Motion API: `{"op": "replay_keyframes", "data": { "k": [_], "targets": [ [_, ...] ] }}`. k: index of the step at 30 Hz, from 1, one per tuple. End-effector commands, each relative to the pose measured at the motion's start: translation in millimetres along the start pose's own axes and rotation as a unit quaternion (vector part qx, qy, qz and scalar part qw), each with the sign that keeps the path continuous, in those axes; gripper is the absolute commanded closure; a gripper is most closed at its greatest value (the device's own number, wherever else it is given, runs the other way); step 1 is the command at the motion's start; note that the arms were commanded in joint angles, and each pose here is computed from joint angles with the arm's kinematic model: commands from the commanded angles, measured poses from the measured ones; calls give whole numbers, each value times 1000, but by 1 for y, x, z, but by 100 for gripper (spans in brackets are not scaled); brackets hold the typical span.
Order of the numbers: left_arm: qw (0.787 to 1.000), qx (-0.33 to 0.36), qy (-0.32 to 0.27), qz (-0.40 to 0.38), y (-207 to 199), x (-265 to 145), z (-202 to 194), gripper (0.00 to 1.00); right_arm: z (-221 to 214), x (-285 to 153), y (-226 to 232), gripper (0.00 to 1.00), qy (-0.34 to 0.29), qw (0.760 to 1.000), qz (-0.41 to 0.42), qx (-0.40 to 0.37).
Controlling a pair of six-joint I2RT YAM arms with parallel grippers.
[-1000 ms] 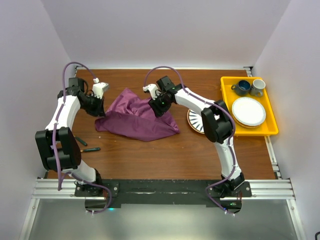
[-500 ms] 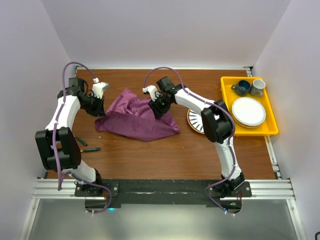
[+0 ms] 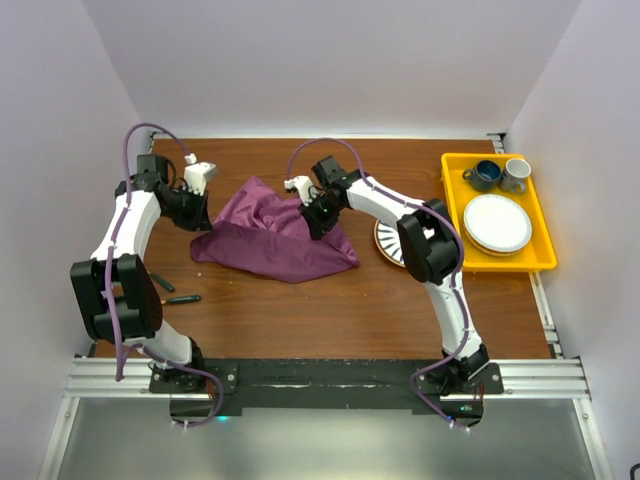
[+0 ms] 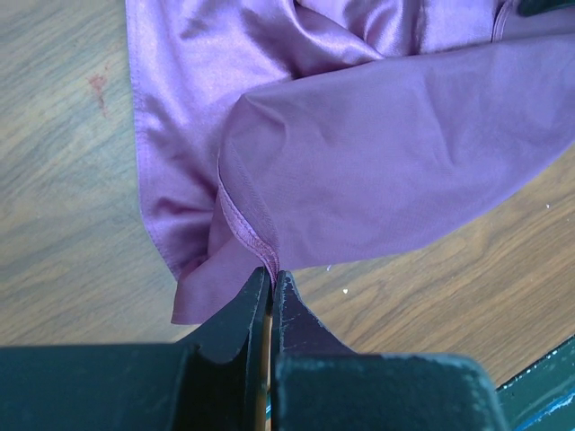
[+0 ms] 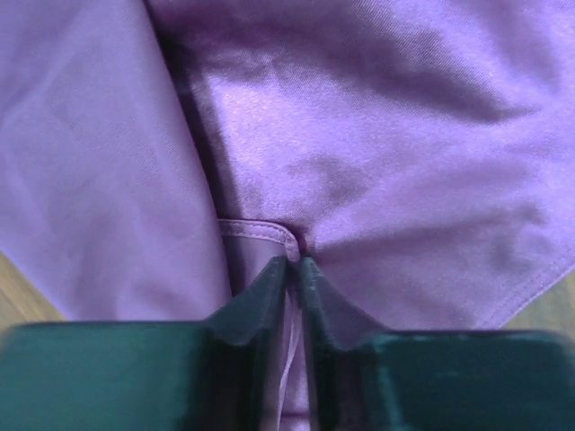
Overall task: Fold the napkin into a case and place the utensils inside
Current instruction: Pick up the crumpled napkin from the center of the board, then flatten out the crumpled napkin at the center of the board.
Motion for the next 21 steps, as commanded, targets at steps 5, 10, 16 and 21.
{"op": "replay_keyframes", "data": {
  "k": [5,10,16,21],
  "targets": [
    [994,7,-99,47,16,-33,57,100,59,-76,0,100,-106,994,-4,-2],
    [977,28,-179,111,36,-76,113,100,118,-162,-31,100,-242,968,-51,31],
    [938,45,-278,202,53,-140,180,100,173,-262,-53,100,-387,916,-105,27],
    [878,115,-391,251,40,-208,232,100,207,-356,-44,100,-516,840,-166,-1]
  ]
}}
Point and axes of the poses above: each gripper's point midway between its finger pads, its own x axis out along the fingers, its own y axis along the line the jaws close on, z = x × y, the point moved 2 cm from there along -x, back along the fingers, and after that the axes turned 6 degrees about x, right-handed, at the moved point
